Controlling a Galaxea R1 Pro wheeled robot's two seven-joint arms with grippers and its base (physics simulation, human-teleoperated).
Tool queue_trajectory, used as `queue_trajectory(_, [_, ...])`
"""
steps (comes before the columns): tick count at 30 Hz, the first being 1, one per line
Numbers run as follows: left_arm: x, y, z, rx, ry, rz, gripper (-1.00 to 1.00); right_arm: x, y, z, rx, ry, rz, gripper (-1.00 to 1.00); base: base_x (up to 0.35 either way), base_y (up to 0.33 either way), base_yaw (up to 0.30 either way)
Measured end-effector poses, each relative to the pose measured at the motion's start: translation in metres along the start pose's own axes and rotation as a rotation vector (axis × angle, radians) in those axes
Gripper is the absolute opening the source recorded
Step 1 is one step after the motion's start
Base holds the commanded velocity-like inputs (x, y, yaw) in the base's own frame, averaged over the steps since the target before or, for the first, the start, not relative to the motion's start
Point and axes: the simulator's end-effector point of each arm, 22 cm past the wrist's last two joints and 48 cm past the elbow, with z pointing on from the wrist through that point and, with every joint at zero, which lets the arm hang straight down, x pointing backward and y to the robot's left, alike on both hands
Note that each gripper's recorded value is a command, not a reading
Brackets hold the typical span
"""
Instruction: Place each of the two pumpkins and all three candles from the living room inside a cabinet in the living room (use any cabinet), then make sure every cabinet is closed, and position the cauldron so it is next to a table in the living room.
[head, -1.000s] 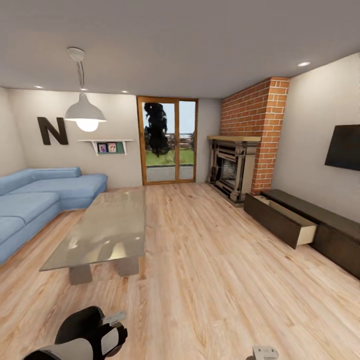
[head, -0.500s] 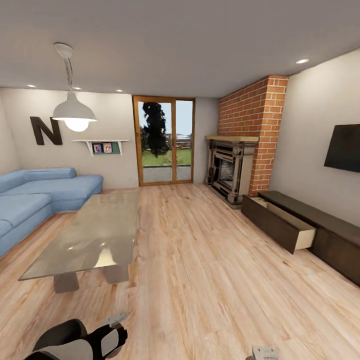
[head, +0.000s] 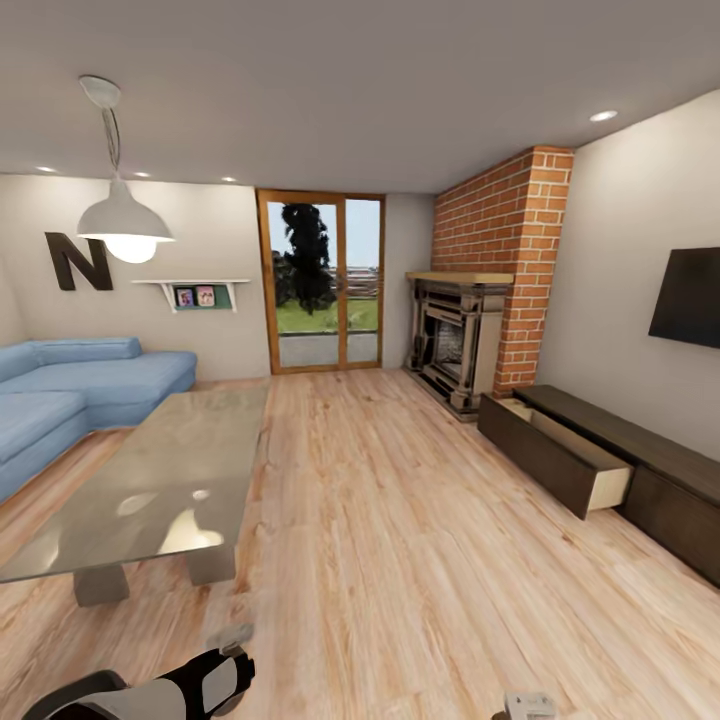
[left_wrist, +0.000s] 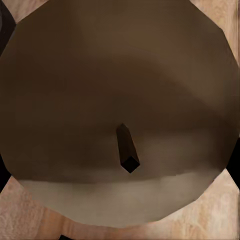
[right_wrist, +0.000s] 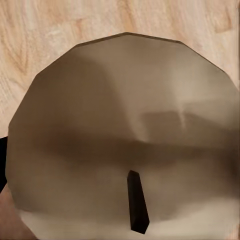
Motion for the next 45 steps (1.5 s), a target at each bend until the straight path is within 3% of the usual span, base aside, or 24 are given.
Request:
queue_trajectory(22, [0.0001, 0.0000, 0.0000, 0.000, 0.000, 0.000, -1.00, -0.0001, 0.0003, 0.0000, -0.002, -0.001, -0.001, -1.00, 0.255, -0.196, -0.001])
queue_trajectory(33, [0.0001, -0.0002, 0.0000, 0.000, 0.000, 0.000, -1.00, 0.0001, 0.0002, -0.0001, -0.001, 0.000, 0.000, -1.00, 0.272, -0.181, -0.221])
queue_trajectory(45, [0.0000, 0.0000, -0.0001, 0.000, 0.000, 0.000, -1.00, -0.0001, 0.0004, -0.0001, -0.002, -0.001, 0.000, -1.00, 0.299, -0.130, -0.021])
